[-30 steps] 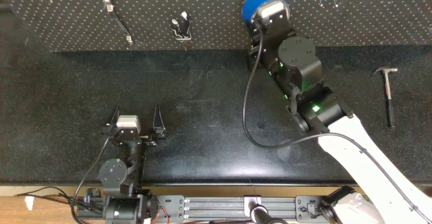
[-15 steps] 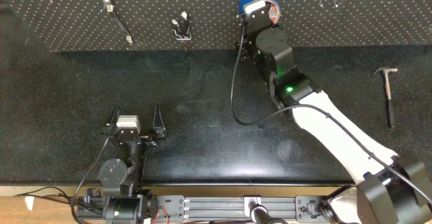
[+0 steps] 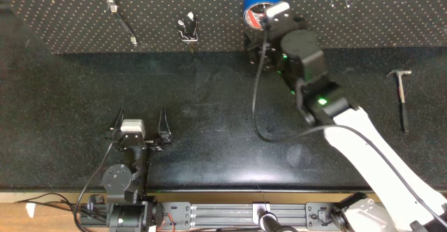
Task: Place Tools Onto Pegboard
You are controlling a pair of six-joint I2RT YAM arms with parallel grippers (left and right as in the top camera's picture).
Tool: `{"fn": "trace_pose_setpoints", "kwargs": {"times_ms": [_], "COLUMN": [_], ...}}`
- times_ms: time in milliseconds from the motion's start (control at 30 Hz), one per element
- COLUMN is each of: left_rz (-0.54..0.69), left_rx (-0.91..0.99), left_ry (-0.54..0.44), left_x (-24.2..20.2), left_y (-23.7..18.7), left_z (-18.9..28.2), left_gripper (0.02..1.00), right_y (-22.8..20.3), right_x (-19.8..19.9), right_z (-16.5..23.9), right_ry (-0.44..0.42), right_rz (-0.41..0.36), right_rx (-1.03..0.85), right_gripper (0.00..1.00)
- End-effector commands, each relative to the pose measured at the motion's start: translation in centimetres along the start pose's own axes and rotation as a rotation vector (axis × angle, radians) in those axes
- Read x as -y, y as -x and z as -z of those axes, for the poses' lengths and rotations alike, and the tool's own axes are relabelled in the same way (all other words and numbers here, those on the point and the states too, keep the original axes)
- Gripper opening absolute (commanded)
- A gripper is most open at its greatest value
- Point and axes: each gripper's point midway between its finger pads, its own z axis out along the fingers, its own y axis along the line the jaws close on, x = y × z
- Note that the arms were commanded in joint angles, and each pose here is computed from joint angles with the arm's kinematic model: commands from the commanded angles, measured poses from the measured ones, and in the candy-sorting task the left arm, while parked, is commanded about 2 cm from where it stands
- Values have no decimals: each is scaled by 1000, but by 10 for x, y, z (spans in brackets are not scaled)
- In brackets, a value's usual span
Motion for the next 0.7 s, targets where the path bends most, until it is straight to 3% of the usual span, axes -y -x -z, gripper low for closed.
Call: {"fn": "trace_pose_setpoints", "kwargs": {"times_ms": [33,167,300,533,633,700], "left_rz": [-12,-12,-12,-12,-12,-12], "left_rx": [0,0,0,0,0,0], "left_ry": [-10,-10,-10,-10,-10,-10], "left_x": [2,2,2,2,2,2], "left_y": [0,0,0,0,0,0], "left_z": [0,0,0,0,0,0], "left_gripper": [996,996,996,996,996,996], "right_y": [-19,-78,-143,-202,-224,-247], "right_x": [38,86,130,196,215,229], "right_z": [37,72,116,185,206,214], "right_ry": [-76,-192,-319,-501,-536,-506], "right_rz": [-28,-93,-216,-400,-460,-454], "right_rx": [-111,-359,-632,-851,-927,-1014], "right_gripper": [932,932,934,934,934,934]}}
